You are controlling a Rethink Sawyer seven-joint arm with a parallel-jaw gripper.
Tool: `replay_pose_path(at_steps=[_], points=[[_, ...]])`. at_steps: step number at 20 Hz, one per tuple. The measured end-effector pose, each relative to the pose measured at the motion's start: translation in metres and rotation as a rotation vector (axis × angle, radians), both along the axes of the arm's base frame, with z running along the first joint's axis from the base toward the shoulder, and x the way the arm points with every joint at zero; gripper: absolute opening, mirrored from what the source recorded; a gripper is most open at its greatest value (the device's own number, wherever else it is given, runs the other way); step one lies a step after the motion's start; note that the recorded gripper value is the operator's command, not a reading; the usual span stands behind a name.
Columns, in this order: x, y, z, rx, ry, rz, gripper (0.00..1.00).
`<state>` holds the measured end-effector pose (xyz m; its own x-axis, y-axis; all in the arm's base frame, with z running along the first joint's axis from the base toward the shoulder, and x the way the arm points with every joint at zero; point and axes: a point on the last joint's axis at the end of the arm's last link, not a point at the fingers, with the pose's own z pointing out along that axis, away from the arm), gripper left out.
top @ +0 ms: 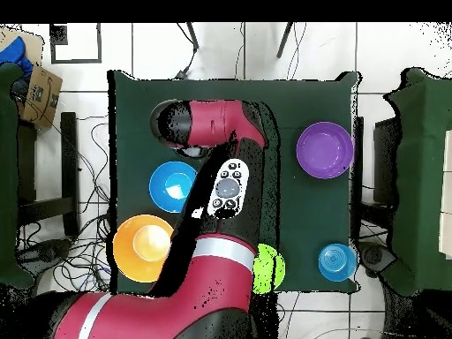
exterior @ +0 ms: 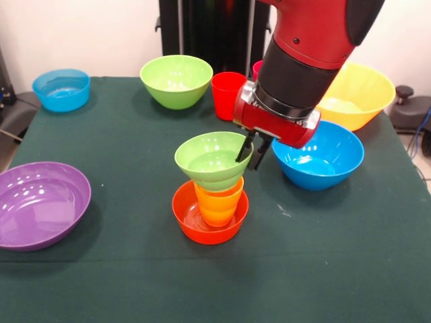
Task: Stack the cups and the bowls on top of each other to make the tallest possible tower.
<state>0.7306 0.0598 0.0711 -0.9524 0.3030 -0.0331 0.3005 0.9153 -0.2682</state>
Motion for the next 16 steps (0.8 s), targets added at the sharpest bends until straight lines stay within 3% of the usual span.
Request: replay_pose_path(at_steps=[10,16], points=[[-0.008,0.006,-0.004,0.035,0.027,-0.039,0.0],[-0.018,0.009,-0.006,0.017,0.044,-0.031,0.0]])
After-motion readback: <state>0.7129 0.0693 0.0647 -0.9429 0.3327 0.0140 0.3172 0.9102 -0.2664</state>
